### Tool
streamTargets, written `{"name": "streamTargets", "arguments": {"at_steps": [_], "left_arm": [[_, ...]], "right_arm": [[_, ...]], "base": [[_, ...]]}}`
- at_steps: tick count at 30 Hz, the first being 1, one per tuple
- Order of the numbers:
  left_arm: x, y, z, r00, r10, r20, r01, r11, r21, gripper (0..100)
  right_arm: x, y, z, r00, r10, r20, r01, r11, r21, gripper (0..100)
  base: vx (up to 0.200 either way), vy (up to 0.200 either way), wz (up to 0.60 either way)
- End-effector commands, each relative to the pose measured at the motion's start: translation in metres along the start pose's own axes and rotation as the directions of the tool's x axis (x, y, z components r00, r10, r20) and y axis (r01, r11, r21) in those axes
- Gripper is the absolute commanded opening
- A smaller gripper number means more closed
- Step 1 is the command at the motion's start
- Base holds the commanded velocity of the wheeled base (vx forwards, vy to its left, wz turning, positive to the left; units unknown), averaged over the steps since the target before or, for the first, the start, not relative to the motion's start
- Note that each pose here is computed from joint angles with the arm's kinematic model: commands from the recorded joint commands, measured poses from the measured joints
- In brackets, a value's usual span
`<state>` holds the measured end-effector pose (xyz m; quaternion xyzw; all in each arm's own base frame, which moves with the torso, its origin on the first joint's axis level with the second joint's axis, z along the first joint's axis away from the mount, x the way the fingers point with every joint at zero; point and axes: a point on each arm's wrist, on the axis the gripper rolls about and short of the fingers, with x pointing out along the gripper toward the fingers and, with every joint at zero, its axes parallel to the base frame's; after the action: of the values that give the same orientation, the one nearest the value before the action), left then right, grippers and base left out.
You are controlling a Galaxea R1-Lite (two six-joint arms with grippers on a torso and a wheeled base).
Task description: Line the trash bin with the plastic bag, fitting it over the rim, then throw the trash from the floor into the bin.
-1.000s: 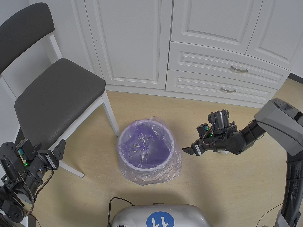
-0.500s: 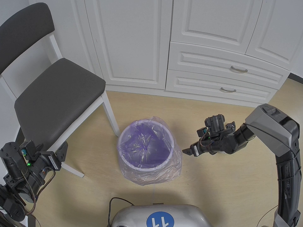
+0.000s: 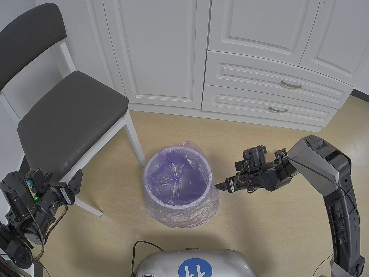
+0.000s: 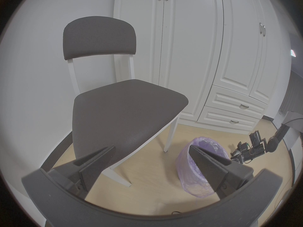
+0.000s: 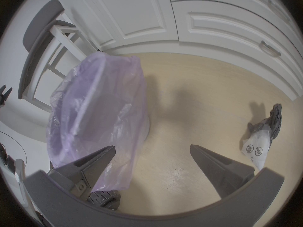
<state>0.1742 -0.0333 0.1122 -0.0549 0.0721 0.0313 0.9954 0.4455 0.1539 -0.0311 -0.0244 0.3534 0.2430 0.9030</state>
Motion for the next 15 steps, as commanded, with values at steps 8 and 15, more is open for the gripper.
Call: {"name": "streamTargets", "arguments": {"at_steps": [8,15], "left_arm": [[0.001,0.002,-0.007,0.999,0.015,-0.035,-0.015,1.000,0.010,100],[0.000,0.003,-0.006,0.999,0.017,-0.032,-0.017,1.000,0.010,100]], "right_arm": [[0.019,-0.008,-0.018,0.996,-0.012,-0.089,0.014,1.000,0.025,100],[0.005,-0.008,0.001,0.998,-0.018,-0.068,0.021,0.999,0.043,100]], "base": [[0.000,0.000,0.00],[0.000,0.000,0.00]]}}
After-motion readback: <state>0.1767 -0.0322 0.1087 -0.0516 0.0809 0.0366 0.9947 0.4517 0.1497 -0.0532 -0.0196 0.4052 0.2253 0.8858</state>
